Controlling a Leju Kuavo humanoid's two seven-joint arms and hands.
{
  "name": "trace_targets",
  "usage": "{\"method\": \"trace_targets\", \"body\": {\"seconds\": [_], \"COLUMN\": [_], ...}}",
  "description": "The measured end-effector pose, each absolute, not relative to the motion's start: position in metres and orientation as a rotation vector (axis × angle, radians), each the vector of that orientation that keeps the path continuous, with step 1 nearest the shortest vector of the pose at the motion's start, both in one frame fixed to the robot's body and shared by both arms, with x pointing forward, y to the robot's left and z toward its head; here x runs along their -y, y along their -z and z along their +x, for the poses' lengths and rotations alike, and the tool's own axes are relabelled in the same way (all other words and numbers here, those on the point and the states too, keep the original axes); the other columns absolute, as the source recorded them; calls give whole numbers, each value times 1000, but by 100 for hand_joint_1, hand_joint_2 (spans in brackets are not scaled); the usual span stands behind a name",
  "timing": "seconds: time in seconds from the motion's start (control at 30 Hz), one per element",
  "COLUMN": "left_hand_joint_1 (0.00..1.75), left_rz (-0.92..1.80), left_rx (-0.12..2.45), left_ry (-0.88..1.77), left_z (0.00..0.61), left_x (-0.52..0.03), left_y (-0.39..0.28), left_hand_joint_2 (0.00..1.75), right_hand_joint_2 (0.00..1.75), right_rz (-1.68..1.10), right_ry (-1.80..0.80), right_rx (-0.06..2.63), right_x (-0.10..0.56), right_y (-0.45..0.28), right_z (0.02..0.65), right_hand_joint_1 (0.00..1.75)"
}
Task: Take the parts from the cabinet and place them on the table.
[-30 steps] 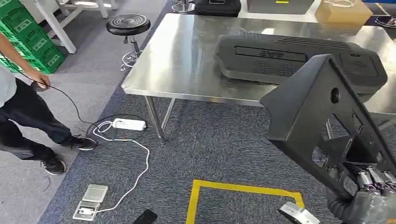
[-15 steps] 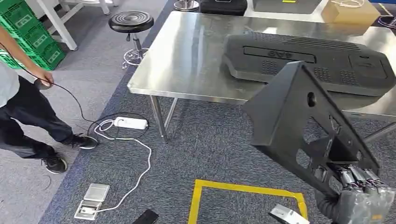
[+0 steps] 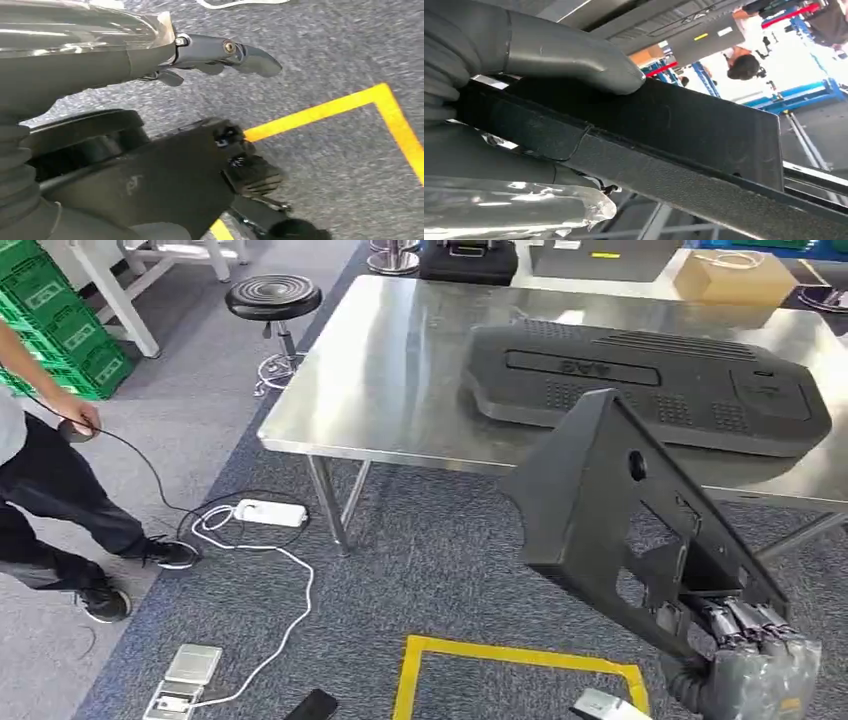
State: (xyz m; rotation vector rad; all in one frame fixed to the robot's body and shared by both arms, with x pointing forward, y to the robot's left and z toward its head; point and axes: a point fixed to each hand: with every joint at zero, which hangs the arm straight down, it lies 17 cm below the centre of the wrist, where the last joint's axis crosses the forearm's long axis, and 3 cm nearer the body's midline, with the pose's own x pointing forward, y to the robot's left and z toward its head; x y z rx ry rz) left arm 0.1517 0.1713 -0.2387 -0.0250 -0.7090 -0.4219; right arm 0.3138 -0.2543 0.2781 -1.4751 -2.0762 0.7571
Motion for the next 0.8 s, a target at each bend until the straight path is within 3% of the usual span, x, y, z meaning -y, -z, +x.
{"method": "trace_targets", "body": {"seconds": [0.8], "left_hand_joint_1": [0], "left_rz": [-28], "left_rx": [701], "left_ry": [421], "left_z": [147], "left_x": [-171], "left_y": [240], "left_hand_joint_2": [175], "right_hand_joint_2": [175], "right_rz": [-1473], "right_ry": [-762], "right_rx": [2076], "right_x": [254], "right_y": [-277], "right_z": [311], "right_hand_joint_1": [175]}}
